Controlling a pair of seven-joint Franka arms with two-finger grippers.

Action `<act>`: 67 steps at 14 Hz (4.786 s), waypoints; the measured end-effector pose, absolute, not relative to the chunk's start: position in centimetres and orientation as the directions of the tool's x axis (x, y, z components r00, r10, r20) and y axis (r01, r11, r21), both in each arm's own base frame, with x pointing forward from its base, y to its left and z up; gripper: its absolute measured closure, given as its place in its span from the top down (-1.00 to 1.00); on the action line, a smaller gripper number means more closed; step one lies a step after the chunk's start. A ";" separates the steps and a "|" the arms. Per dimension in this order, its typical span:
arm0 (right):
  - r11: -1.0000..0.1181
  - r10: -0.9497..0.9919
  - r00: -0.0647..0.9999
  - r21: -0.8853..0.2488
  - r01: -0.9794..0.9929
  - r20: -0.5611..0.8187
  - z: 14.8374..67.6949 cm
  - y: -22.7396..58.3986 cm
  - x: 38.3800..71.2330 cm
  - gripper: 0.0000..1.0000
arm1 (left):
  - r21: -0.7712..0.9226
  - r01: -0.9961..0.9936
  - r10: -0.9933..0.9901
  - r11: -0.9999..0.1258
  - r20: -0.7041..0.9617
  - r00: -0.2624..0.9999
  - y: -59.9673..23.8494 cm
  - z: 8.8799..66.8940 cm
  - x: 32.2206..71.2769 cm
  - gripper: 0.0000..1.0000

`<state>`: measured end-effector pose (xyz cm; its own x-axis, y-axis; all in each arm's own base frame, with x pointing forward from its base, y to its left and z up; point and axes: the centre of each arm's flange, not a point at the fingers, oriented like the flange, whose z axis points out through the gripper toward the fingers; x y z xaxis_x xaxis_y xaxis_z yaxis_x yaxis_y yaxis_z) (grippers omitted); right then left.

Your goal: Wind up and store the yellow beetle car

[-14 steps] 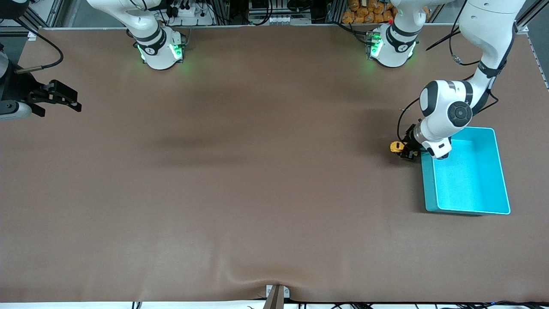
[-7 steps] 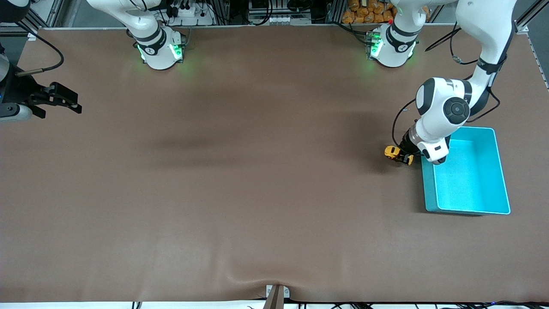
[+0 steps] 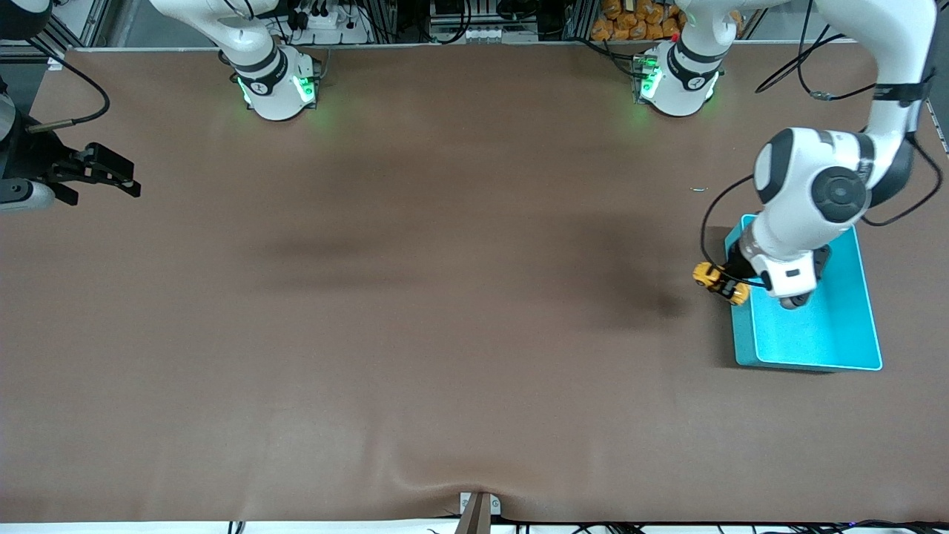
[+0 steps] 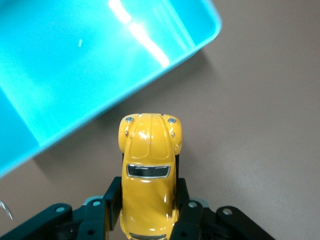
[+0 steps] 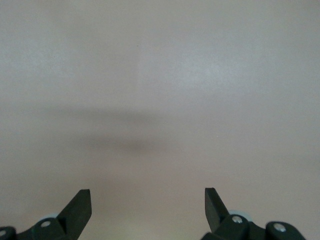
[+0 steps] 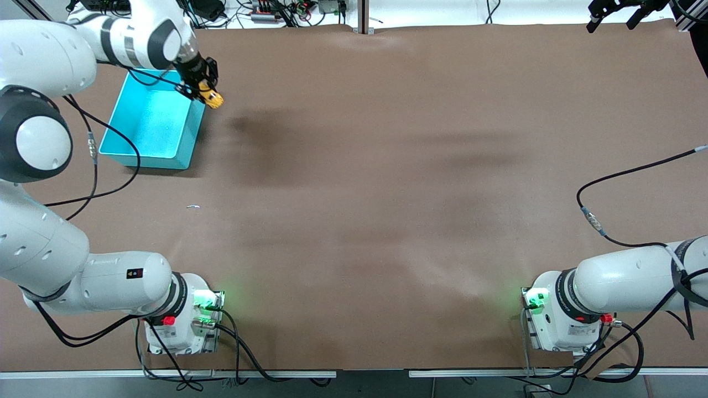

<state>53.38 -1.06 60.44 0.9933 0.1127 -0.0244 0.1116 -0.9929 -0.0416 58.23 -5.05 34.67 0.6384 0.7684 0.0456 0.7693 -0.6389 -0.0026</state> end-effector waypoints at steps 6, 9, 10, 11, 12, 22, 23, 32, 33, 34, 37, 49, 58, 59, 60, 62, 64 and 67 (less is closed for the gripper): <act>-0.993 0.111 0.994 -0.040 0.110 -0.018 60.4 -1.1 53.5 1.00 | -0.050 0.579 0.573 -0.814 0.100 0.814 1.3 35.8 59.8 -0.07; -0.993 0.109 0.994 -0.038 0.109 0.008 61.2 -1.2 53.6 1.00 | -0.074 0.443 0.438 -0.894 0.068 0.896 4.3 34.3 60.1 -0.07; -0.993 0.107 0.994 -0.037 0.108 0.016 61.6 -1.2 53.6 1.00 | -0.080 0.382 0.379 -0.921 0.052 0.924 5.3 33.7 60.1 -0.07; -0.994 0.107 0.994 -0.035 0.108 0.028 62.1 -1.3 53.6 1.00 | -0.083 0.329 0.327 -0.941 0.040 0.944 6.4 33.3 60.2 -0.07; -0.994 0.106 0.994 -0.034 0.108 0.040 62.8 -1.3 53.6 1.00 | -0.084 0.282 0.281 -0.956 0.030 0.959 7.3 32.9 60.3 -0.07; -0.995 0.093 0.993 -0.031 0.095 0.068 64.4 -1.8 53.5 1.00 | -0.052 0.093 0.097 -0.994 -0.061 0.993 13.7 26.3 60.3 -0.07; -0.995 0.093 0.993 -0.031 0.095 0.068 64.3 -1.8 53.5 1.00 | -0.047 0.088 0.091 -0.995 -0.063 0.994 14.2 25.5 60.2 -0.07; -0.995 0.090 0.995 -0.034 0.091 0.043 63.8 -1.9 53.5 1.00 | -0.069 0.024 0.027 -0.997 -0.054 0.998 15.4 22.8 60.2 0.02; -0.995 0.087 0.995 -0.034 0.089 0.041 63.8 -2.0 53.5 1.00 | -0.069 0.023 0.027 -0.997 -0.051 0.998 15.4 22.9 60.3 0.22; -0.996 0.085 0.996 -0.034 0.086 0.039 63.7 -2.2 53.5 1.00 | -0.069 0.023 0.026 -0.997 -0.048 0.999 15.4 23.0 60.4 0.41; -0.996 0.081 0.996 -0.035 0.082 0.038 63.7 -2.4 53.5 1.00 | -0.072 0.020 0.022 -0.997 -0.030 0.999 15.2 23.8 60.9 0.98; -0.996 0.079 0.996 -0.035 0.080 0.035 63.6 -2.5 53.5 1.00 | -0.117 -0.052 -0.057 -0.992 0.044 0.997 6.8 41.4 61.6 1.00; -0.997 0.074 0.997 -0.035 0.075 0.034 63.6 -2.8 53.5 1.00 | -0.064 -0.054 -0.055 -0.996 0.013 0.998 -3.4 53.0 57.2 1.00; -0.997 0.072 0.997 -0.035 0.073 0.034 63.6 -2.8 53.5 1.00 | -0.057 -0.046 -0.047 -0.997 0.013 0.999 -3.6 54.5 56.2 1.00; -0.997 0.071 0.997 -0.035 0.073 0.034 63.6 -2.9 53.5 1.00 | -0.052 -0.036 -0.037 -0.998 0.016 0.999 -3.6 56.0 55.2 1.00; -0.997 0.071 0.997 -0.035 0.072 0.034 63.6 -2.9 53.5 1.00 | -0.047 -0.022 -0.023 -0.999 0.019 1.000 -3.8 58.3 53.6 1.00; -0.997 0.071 0.997 -0.035 0.072 0.034 63.6 -2.9 53.5 1.00 | -0.037 -0.021 -0.022 -0.999 0.019 1.000 -4.3 60.3 52.7 1.00; -0.997 0.071 0.997 -0.035 0.072 0.034 63.6 -2.9 53.5 1.00 | -0.017 -0.014 -0.014 -1.000 0.019 1.000 -4.6 62.8 52.2 1.00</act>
